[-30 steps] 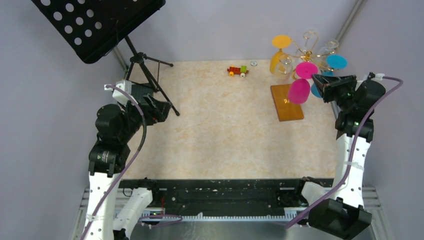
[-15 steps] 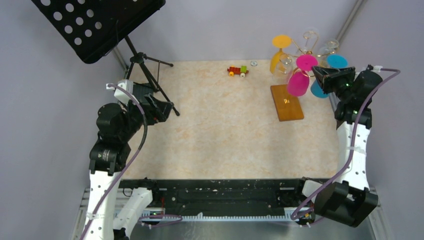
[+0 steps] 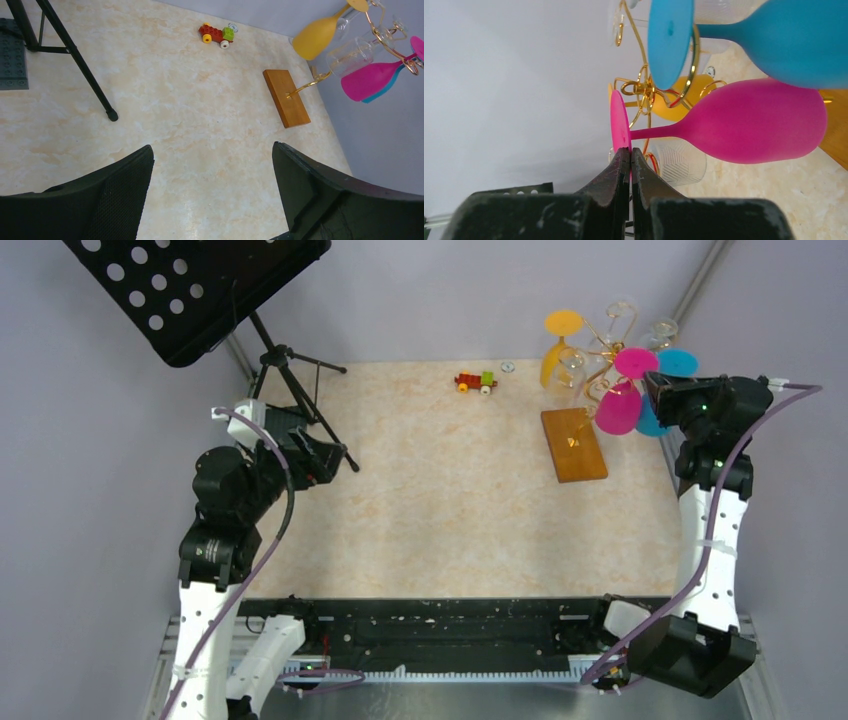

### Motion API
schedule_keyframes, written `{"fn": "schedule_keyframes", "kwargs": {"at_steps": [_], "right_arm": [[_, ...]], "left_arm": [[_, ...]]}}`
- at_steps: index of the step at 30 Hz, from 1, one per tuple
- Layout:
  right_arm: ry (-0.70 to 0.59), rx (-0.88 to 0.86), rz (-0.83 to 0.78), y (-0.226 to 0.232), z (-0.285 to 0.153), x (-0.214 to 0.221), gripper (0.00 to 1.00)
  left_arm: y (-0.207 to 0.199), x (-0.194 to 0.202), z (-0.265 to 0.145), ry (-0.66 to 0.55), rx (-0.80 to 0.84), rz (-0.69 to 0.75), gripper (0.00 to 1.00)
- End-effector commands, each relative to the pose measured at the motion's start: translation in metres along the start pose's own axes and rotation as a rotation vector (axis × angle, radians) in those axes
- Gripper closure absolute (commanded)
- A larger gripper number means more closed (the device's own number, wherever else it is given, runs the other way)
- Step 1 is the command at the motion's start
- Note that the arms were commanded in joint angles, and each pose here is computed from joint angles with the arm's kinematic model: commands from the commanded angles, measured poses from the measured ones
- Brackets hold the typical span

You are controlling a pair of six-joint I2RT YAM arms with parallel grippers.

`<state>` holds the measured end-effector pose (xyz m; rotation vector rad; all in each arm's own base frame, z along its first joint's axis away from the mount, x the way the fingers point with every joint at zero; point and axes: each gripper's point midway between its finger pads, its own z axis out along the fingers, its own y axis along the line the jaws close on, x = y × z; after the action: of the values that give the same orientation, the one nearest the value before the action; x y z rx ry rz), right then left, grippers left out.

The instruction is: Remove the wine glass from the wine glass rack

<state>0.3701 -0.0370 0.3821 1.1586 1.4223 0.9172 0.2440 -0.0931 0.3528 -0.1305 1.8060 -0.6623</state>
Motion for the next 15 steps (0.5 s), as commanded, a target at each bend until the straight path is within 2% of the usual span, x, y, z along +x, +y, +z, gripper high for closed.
{"fn": "schedule_keyframes", "kwargs": {"at_steps": [1, 8, 12, 15], "right_arm": [[-0.122, -0.038, 0.015, 0.019, -0.028, -0.015, 1.0], [-0.149, -0.05, 0.036, 0.019, -0.054, -0.011, 1.0], [-0.134, -0.03, 0.024, 0.014, -0.071, -0.003, 1.0], [-0.114, -0.018, -0.006, 0.009, -0.085, 0.006, 1.0]], "left_arm": [[0.004, -0.01, 0.0, -0.047, -0.027, 0.013, 0.09], [0.011, -0.01, 0.0, -0.04, -0.065, 0.035, 0.08], [0.002, -0.004, 0.0, -0.002, -0.011, 0.058, 0.08], [0.003, -0.006, 0.0, -0.017, -0.012, 0.071, 0.08]]}}
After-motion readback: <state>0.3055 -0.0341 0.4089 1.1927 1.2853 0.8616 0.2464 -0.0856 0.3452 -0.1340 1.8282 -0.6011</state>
